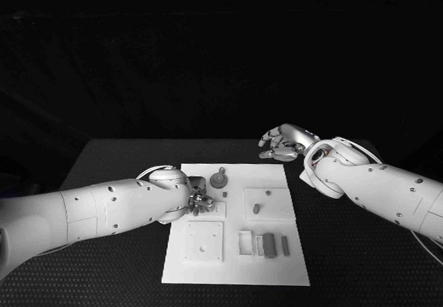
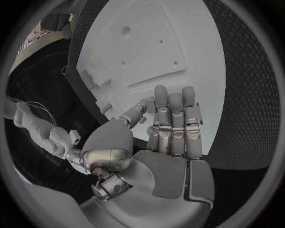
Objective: Assemble the parts on the task board
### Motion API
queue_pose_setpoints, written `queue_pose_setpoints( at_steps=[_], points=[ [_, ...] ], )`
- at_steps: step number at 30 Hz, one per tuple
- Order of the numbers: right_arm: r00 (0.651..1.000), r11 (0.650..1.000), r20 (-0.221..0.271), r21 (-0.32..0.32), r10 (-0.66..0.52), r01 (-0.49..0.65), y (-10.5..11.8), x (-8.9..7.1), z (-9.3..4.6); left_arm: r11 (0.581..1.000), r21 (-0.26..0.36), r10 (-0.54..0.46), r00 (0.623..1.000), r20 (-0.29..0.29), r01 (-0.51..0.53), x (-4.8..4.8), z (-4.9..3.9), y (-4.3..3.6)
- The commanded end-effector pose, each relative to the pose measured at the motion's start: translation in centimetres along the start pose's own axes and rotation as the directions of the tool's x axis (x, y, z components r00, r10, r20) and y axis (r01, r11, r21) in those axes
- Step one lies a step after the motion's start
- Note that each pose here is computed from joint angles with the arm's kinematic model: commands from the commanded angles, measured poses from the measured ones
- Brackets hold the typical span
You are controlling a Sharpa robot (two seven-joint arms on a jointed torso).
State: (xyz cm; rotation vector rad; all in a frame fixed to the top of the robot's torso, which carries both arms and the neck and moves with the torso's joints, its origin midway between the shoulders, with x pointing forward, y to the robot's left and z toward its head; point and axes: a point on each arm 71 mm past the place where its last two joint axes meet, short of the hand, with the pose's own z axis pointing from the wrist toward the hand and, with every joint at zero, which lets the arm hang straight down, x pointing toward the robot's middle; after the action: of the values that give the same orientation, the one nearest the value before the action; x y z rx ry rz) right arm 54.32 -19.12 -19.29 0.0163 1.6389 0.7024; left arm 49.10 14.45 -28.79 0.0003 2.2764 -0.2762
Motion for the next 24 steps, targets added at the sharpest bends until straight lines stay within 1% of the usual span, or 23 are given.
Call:
queue_pose_setpoints(
  at_steps=[1, 4, 11, 15, 18, 21, 23, 24],
  points=[
    [1.000, 1.000, -0.011, -0.003, 0.001, -0.001, 0.0, 0.1, 0.0, 1.000, -0.015, -0.022, 1.000, 0.002, 0.022, 0.18, 0.08, 0.61],
    [1.000, 1.000, -0.012, -0.003, 0.002, -0.002, 0.0, 0.2, 0.0, 0.999, -0.012, -0.053, 0.999, 0.002, 0.053, 0.13, 0.04, 0.81],
    [1.000, 1.000, -0.014, 0.000, 0.001, -0.001, -0.1, 0.2, 0.0, 0.986, -0.020, -0.169, 0.984, -0.055, 0.168, 0.37, -0.12, 1.20],
    [1.000, 1.000, -0.015, 0.002, 0.001, -0.001, -0.1, 0.2, 0.0, 0.977, -0.023, -0.214, 0.974, -0.066, 0.213, 0.07, -0.23, 1.31],
    [1.000, 1.000, -0.016, 0.006, 0.000, 0.000, -0.2, 0.2, -0.1, 0.967, -0.033, -0.255, 0.963, -0.090, 0.253, -0.14, -0.30, 1.53],
    [1.000, 1.000, -0.017, 0.007, 0.001, 0.000, -0.2, 0.2, 0.0, 0.969, -0.043, -0.246, 0.962, -0.117, 0.243, -0.33, -0.31, 1.75],
    [1.000, 1.000, -0.018, 0.007, 0.001, -0.001, -0.2, 0.2, 0.0, 0.975, -0.056, -0.224, 0.960, -0.168, 0.217, -0.34, -0.29, 1.86],
    [1.000, 1.000, -0.018, 0.007, 0.001, 0.000, -0.2, 0.2, 0.0, 0.976, -0.059, -0.217, 0.960, -0.179, 0.209, -0.40, -0.28, 1.89]
  ],
)
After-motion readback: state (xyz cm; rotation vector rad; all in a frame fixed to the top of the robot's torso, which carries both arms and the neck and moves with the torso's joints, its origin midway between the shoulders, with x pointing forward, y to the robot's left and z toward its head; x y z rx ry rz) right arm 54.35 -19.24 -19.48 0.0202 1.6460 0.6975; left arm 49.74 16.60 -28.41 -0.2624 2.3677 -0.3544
